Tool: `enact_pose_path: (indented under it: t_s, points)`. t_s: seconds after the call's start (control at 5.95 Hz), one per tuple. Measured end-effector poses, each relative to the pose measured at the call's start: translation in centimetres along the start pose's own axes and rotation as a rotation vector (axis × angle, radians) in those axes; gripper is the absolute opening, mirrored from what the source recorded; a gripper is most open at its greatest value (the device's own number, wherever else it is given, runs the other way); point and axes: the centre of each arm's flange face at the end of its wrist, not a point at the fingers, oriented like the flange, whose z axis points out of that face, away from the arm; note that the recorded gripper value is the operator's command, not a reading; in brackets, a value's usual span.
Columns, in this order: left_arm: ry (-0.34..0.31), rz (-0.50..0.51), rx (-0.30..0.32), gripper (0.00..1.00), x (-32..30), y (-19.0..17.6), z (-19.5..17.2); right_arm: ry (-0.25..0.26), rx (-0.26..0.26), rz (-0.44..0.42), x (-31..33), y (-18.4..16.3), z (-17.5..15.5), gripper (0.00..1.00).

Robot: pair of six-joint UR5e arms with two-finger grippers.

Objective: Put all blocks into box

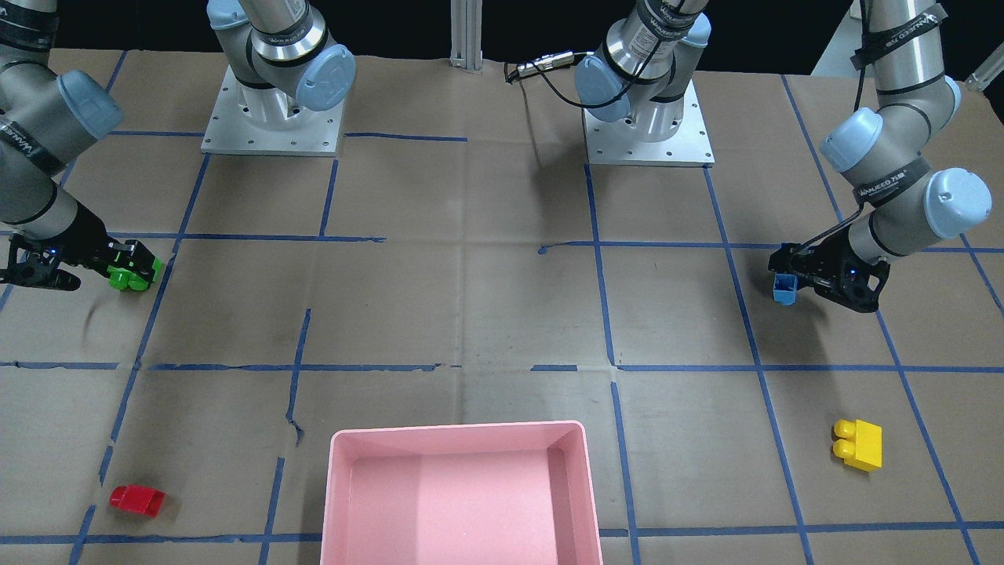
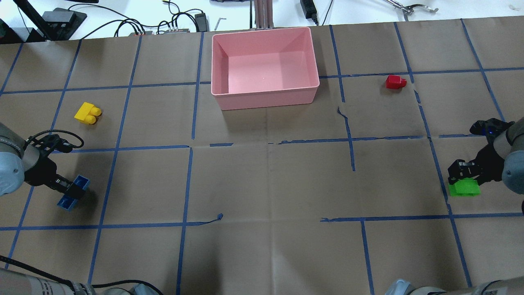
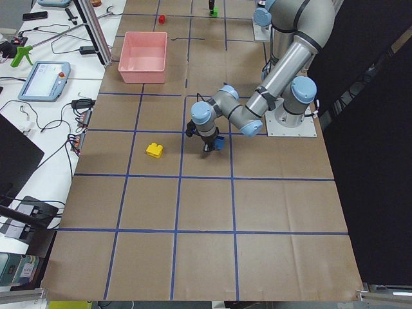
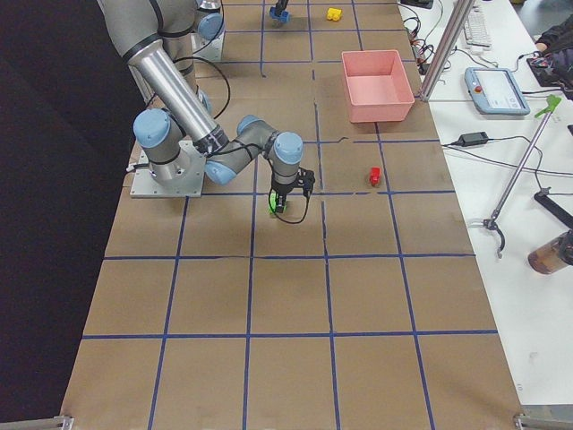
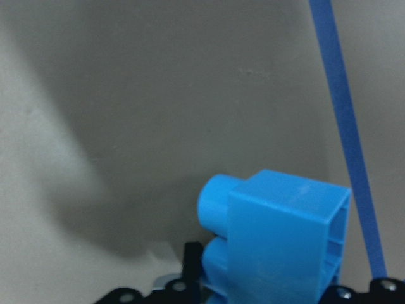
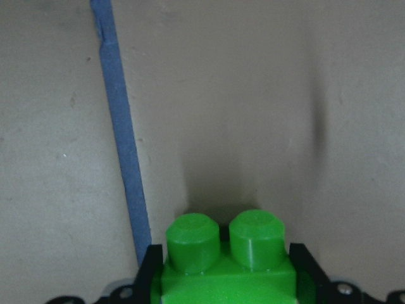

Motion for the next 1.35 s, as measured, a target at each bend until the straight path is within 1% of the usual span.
enact_pose_path:
  t_s: [0.17,0.34,0.5,0.67,0.84,1.01,1.18,1.35]
  points:
    - [-0.014,-0.006,0.006,0.00,0.3,-0.1,-0.8,0.008,0.013,0.000,0.2,-0.3,-0.8,0.40]
    - [-0.040,-0.012,0.020,0.00,1.1,-0.5,-2.2,0.021,0.034,-0.001,0.8,-1.4,-2.6,0.40]
    - [-0.080,-0.023,0.055,0.00,2.7,-1.7,-4.5,0.024,0.046,-0.006,1.5,-3.1,-5.6,0.40]
    - [-0.110,-0.062,0.132,0.00,4.8,-4.2,-7.7,0.016,0.038,-0.017,1.9,-5.3,-9.8,0.40]
    - [-0.110,-0.130,0.211,0.00,7.6,-7.8,-10.8,0.008,0.024,-0.027,1.1,-7.3,-14.7,0.40]
    - [-0.094,-0.223,0.260,0.00,11.9,-12.4,-13.4,0.009,0.015,-0.037,-0.9,-9.1,-19.9,0.40]
    - [-0.069,-0.308,0.297,0.00,16.4,-17.2,-15.2,0.020,0.018,-0.066,-3.9,-10.4,-24.2,0.40]
    - [-0.033,-0.374,0.334,0.00,20.6,-22.5,-16.4,0.031,0.027,-0.099,-6.6,-11.0,-26.8,0.40]
